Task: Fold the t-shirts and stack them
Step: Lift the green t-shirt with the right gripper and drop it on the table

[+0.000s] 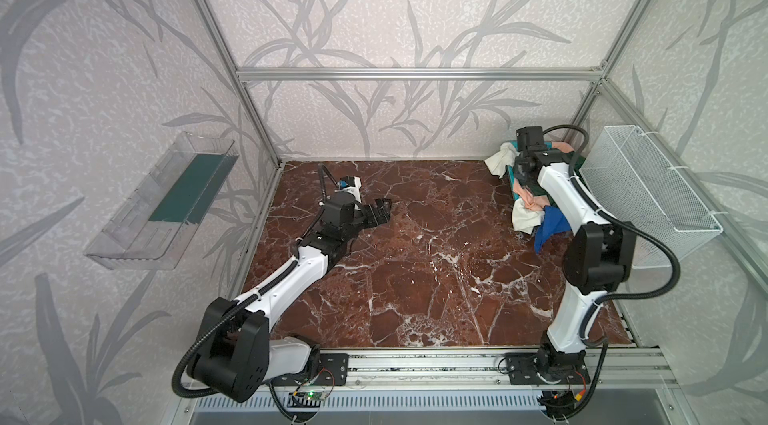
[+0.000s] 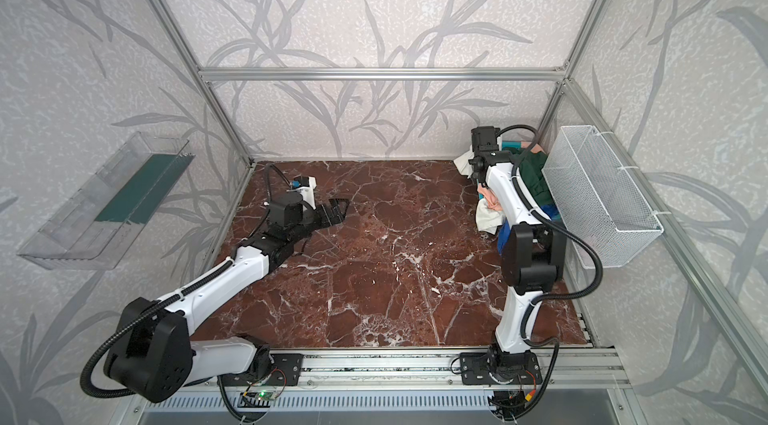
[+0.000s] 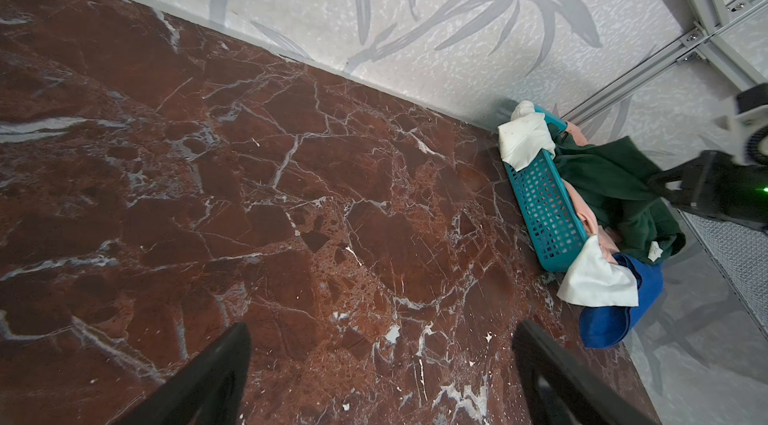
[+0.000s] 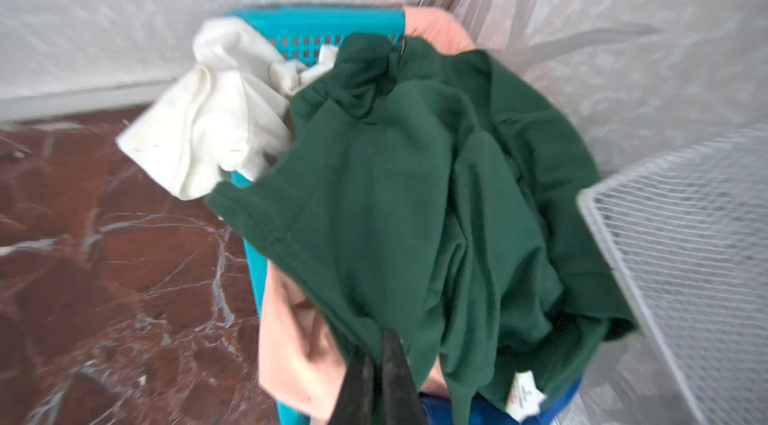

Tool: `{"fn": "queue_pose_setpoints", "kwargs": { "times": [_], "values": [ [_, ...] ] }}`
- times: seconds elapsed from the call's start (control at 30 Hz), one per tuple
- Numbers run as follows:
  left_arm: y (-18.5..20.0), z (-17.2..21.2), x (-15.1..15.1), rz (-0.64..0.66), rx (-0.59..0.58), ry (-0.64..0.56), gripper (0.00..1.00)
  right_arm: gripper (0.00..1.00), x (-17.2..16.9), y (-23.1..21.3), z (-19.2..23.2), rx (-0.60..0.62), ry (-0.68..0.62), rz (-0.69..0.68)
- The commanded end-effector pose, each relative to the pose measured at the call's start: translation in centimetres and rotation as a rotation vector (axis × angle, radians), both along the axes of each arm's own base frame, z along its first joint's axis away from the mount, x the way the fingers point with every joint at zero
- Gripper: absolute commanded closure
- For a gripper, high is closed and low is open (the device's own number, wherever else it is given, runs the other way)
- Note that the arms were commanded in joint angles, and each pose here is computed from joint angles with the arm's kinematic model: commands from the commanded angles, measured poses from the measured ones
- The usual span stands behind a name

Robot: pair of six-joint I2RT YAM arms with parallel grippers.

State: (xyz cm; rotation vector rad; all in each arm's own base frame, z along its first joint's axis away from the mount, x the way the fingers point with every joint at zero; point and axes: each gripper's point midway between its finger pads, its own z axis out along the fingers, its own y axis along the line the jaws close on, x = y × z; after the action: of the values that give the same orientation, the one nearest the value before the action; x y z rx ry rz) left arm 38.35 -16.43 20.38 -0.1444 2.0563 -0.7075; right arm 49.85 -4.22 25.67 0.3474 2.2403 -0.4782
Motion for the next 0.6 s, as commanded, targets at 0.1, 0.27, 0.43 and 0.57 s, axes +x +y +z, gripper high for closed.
{"fn": "queue_pose_setpoints", "kwargs": {
  "times": [0.1, 0.27, 0.43, 0.57],
  "values": [
    [-0.9, 0.7, 1.1, -0.02, -0.014, -0.028, 0.02, 1.0, -2.9, 4.3, 12.7, 0.213, -0.336, 0.198],
    [-1.5, 0.5, 1.4, -0.037, -0.032, -0.022, 0.02, 1.0, -5.9, 8.2, 19.0, 0.34, -0.459, 0.392],
    [-1.6, 0.9, 1.5, -0.044, -0.039, -0.037, 0.02, 1.0, -9.3, 13.7, 24.9, 0.324, -0.546, 0.633],
    [-1.2, 1.4, 1.2, -0.03, -0.031, -0.05, 0.02, 1.0, -12.0, 19.4, 27.7, 0.322, -0.554, 0.825]
  ]
}}
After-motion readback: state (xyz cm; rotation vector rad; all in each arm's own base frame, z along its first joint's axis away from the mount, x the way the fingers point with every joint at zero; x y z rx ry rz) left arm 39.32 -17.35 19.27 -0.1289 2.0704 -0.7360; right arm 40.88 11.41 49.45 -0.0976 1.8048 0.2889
